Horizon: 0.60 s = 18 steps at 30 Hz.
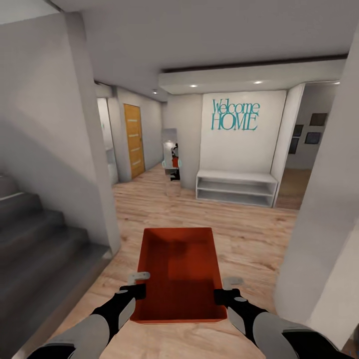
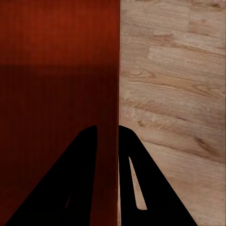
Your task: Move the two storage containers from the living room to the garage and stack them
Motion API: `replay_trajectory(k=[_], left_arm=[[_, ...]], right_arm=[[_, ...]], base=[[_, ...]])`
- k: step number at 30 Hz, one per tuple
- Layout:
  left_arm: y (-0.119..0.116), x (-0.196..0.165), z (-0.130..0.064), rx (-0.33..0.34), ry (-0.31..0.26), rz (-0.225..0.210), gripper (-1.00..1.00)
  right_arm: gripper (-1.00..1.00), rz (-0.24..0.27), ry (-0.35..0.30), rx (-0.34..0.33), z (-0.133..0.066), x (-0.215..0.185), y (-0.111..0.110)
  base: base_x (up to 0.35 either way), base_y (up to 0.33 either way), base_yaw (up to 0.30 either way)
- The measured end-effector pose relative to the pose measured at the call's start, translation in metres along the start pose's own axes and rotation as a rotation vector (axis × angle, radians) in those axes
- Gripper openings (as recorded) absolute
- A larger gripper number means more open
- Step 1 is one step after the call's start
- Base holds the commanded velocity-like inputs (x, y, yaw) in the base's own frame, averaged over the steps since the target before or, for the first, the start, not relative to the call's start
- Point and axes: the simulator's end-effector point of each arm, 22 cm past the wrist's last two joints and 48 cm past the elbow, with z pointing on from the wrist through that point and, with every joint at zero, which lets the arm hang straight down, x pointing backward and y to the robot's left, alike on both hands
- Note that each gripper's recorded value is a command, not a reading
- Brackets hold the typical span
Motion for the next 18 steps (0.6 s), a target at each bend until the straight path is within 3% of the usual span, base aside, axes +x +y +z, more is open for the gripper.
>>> replay_trajectory(k=[18], left_arm=[[0.0021,-0.0003,0.0004,0.002,0.000,0.000,-1.00]], right_arm=[[-1.00,0.000,0.000,0.002,-0.0002,-0.0001,0.0022]], base=[[0.323,0.000,0.008]])
